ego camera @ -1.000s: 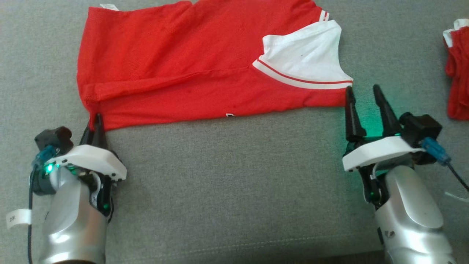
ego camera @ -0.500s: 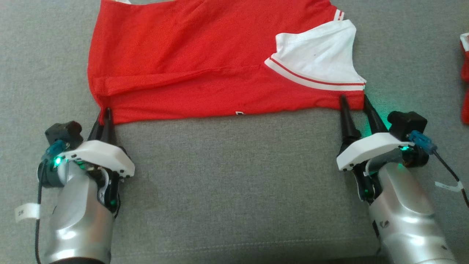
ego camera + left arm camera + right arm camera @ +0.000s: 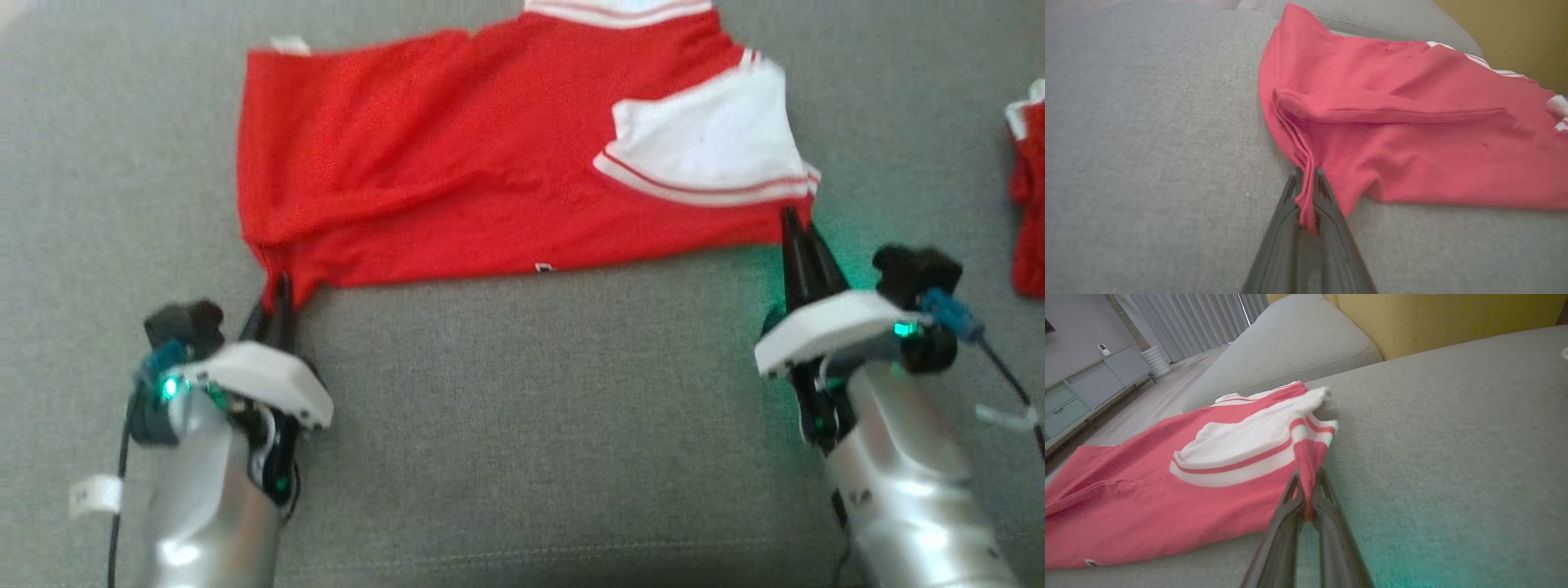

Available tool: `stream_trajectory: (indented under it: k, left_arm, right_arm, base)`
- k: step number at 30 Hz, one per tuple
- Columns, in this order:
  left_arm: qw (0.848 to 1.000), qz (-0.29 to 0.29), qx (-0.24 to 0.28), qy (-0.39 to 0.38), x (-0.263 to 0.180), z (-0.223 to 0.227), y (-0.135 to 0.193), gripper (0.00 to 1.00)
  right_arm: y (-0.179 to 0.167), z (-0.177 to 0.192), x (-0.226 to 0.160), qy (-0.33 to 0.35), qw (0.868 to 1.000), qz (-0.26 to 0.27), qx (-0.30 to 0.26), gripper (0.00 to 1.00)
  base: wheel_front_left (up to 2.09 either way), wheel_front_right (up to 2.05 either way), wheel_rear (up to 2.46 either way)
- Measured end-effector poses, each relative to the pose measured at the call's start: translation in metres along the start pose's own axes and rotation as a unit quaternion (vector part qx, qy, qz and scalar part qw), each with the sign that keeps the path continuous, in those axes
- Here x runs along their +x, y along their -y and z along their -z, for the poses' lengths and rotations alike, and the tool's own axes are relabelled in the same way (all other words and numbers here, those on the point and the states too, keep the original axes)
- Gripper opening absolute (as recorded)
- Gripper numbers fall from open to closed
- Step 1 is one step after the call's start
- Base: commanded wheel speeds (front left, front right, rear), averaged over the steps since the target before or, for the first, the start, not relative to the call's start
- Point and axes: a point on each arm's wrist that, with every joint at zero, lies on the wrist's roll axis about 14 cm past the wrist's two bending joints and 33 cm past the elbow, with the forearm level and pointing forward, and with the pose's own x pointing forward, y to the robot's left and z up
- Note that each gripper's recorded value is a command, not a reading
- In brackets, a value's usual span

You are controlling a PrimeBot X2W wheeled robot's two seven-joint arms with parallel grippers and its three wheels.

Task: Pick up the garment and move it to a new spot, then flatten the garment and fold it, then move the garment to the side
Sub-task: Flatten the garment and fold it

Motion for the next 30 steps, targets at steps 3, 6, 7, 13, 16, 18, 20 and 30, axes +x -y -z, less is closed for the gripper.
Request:
stream_trajectory:
  k: [3,6,7,13,16,18,20,30]
  left_arm:
    - [1.000,-0.001,-0.001,0.004,-0.016,0.000,0.000,0.00]
    - [1.000,-0.001,-0.001,0.005,-0.033,0.003,0.001,0.00]
    - [1.000,-0.001,-0.001,0.006,-0.038,0.004,0.001,0.00]
    - [1.000,-0.007,-0.003,0.000,-0.073,0.020,0.001,0.00]
    - [1.000,-0.008,-0.003,-0.009,-0.082,0.029,0.001,0.00]
    - [1.000,-0.013,-0.004,-0.013,-0.083,0.032,0.000,0.00]
    - [1.000,-0.015,-0.002,-0.012,-0.081,0.032,0.000,1.00]
    - [0.998,-0.016,0.044,0.033,-0.050,-0.016,-0.006,1.00]
  right_arm:
    - [0.000,0.004,-0.017,-0.001,1.000,0.004,0.009,0.00]
    - [0.001,0.009,-0.036,-0.002,1.000,0.008,0.018,0.00]
    - [0.001,0.009,-0.041,-0.002,1.000,0.009,0.022,0.00]
    - [0.003,0.019,-0.074,0.001,0.999,0.019,0.039,0.00]
    - [0.005,0.027,-0.085,-0.006,0.999,0.022,0.042,0.00]
    - [0.005,0.033,-0.088,-0.015,0.999,0.024,0.045,0.00]
    - [0.005,0.033,-0.087,-0.015,0.998,0.025,0.051,1.00]
    - [0.000,-0.009,-0.057,0.036,0.999,0.011,0.037,1.00]
  base:
    - [0.00,0.00,0.00]
    - [0.00,0.00,0.00]
    - [0.00,0.00,0.00]
    - [0.00,0.00,0.00]
    - [0.00,0.00,0.00]
    - [0.00,0.00,0.00]
    - [0.00,0.00,0.00]
    - [0.00,0.00,0.00]
